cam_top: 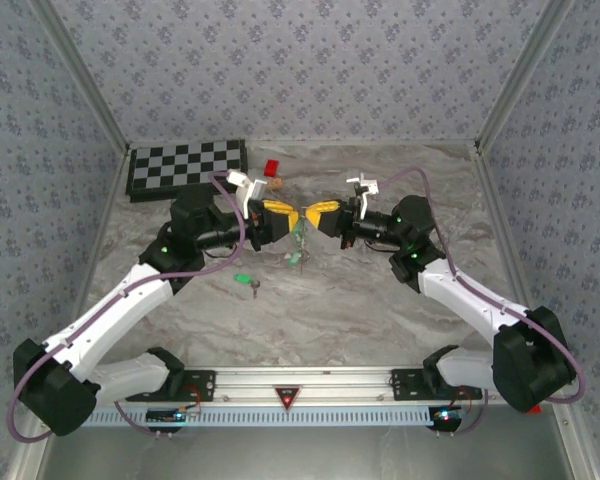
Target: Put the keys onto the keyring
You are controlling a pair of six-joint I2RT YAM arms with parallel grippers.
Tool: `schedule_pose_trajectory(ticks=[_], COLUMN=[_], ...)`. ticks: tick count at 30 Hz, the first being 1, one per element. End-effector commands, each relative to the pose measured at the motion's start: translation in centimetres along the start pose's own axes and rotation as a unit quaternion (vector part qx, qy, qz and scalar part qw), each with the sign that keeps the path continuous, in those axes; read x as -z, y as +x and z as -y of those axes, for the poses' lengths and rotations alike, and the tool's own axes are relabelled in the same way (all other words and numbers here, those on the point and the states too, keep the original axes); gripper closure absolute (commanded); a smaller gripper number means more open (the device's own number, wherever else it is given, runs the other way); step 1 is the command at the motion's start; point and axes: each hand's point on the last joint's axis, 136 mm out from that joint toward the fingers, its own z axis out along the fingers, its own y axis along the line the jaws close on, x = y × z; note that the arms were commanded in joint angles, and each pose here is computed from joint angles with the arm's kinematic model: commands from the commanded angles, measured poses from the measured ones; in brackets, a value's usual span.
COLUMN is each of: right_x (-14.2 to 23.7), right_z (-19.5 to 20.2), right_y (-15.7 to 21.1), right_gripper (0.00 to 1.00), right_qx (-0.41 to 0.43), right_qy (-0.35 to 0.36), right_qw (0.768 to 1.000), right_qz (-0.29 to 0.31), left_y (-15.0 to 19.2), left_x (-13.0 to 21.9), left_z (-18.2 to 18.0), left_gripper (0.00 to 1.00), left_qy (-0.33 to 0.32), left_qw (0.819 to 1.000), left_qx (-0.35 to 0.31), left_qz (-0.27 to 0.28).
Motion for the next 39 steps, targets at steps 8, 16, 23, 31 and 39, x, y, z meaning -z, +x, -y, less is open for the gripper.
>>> schedule_pose_trajectory(ticks=[8,16,23,31,39], right_x=[-0.3,-0.5,-0.6,-0.3,-0.3], right_z=[-0.9,-1.0,-1.2,-0.8,-0.8], right_y=[-0.7,-0.5,-0.4,-0.6,-0.7], right_gripper=[1.0,1.0,1.0,1.0,1.0], right_qx=[0.015,0.014,0.013,0.009,0.008], right_qy=[-0.017,-0.021,-0.027,-0.017,-0.019], right_qw=[1.0,1.0,1.0,1.0,1.0], right_qz=[0.011,0.006,0.002,0.01,0.011], left_y=[-1.2,-1.2,-1.4,-2.1,-1.8], left_x=[-0.6,-0.6,-0.5,0.2,-0.3], left_z=[1.8,2.0,2.3,1.3,1.2], left_gripper=[0.74,0.77,0.78,0.71,0.71], left_qy=[0.056,0.062,0.064,0.035,0.046], left_qw=[0.998,0.998,0.998,0.999,0.999], left_qx=[-0.015,-0.018,-0.025,-0.015,0.0], left_qz=[0.002,-0.001,-0.003,0.008,-0.002])
